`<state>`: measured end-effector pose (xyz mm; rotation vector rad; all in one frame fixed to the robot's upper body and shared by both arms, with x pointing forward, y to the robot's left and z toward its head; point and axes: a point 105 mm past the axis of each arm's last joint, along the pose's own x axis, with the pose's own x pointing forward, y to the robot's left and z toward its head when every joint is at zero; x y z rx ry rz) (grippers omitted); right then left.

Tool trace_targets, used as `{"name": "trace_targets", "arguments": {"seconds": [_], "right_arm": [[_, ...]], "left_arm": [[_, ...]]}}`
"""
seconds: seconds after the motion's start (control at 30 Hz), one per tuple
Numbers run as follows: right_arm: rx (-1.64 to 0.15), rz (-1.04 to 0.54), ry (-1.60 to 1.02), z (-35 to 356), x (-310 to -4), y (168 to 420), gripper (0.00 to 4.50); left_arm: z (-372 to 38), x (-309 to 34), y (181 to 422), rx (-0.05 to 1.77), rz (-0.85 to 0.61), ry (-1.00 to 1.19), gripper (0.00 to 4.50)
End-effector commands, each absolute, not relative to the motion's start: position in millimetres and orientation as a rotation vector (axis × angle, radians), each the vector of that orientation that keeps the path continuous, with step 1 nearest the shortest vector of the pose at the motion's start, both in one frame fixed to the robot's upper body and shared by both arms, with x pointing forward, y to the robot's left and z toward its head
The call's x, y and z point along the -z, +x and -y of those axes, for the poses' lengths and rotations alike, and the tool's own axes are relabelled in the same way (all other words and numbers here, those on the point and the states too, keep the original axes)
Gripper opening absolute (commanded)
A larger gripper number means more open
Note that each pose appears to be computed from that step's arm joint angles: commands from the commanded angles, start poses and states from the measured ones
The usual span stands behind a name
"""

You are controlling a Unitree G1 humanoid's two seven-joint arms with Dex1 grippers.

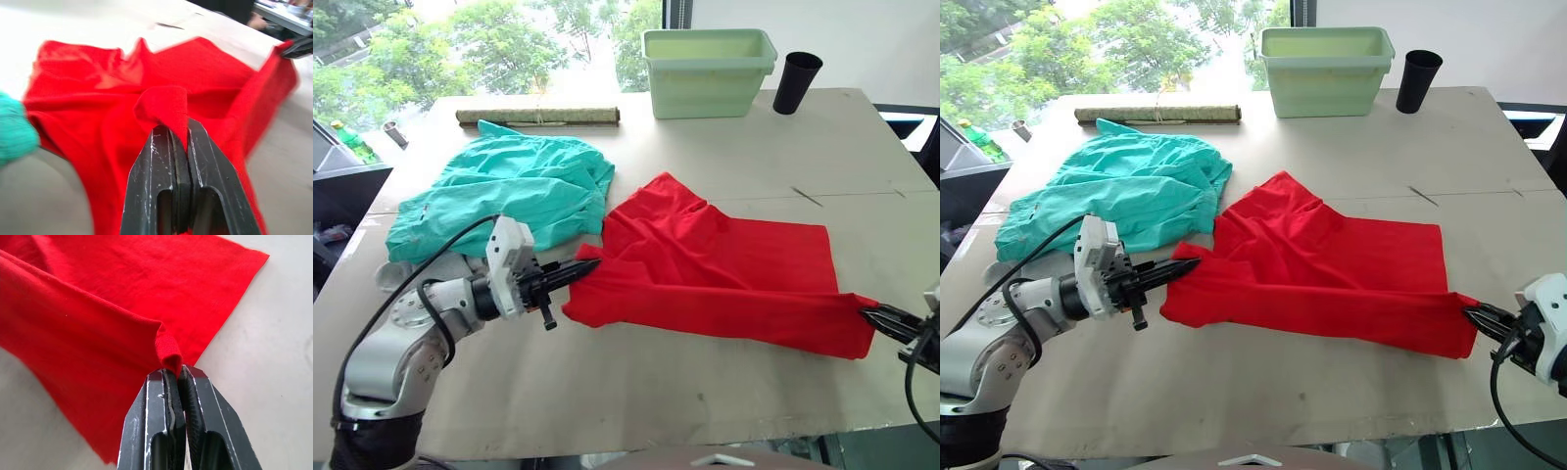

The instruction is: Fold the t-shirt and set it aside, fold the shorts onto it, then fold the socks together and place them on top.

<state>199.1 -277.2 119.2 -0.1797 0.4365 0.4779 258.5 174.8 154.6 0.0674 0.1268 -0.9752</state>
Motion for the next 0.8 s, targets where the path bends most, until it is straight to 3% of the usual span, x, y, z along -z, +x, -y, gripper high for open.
{"name": "trace_targets", "arguments": {"seconds": [0.03,0.13,0.27,0.47,0.53,0.67,0.8], "right_arm": [[-0.503,-0.4,-0.182,269,-124,199,0.08],[-0.527,-0.39,-0.158,263,-126,197,0.08],[-0.536,-0.456,-0.171,265,-115,192,0.08],[-0.695,-0.579,-0.087,248,-108,160,0.08],[-0.711,-0.561,-0.01,245,-115,156,0.08],[-0.614,-0.558,-0.048,262,-110,164,0.08],[-0.554,-0.559,-0.073,268,-103,173,0.08]], "left_arm": [[-169,-158,256,1.008,-0.079,0.114,0.0],[-169,-157,257,1.015,-0.094,0.097,0.0],[-182,-125,251,1.031,-0.239,0.19,0.0],[-186,-131,204,1.275,-0.423,-0.019,0.0],[-190,-137,200,1.286,-0.445,-0.057,0.0],[-196,-136,242,1.11,-0.313,0.084,0.0],[-189,-132,256,1.087,-0.273,0.127,0.0]]}}
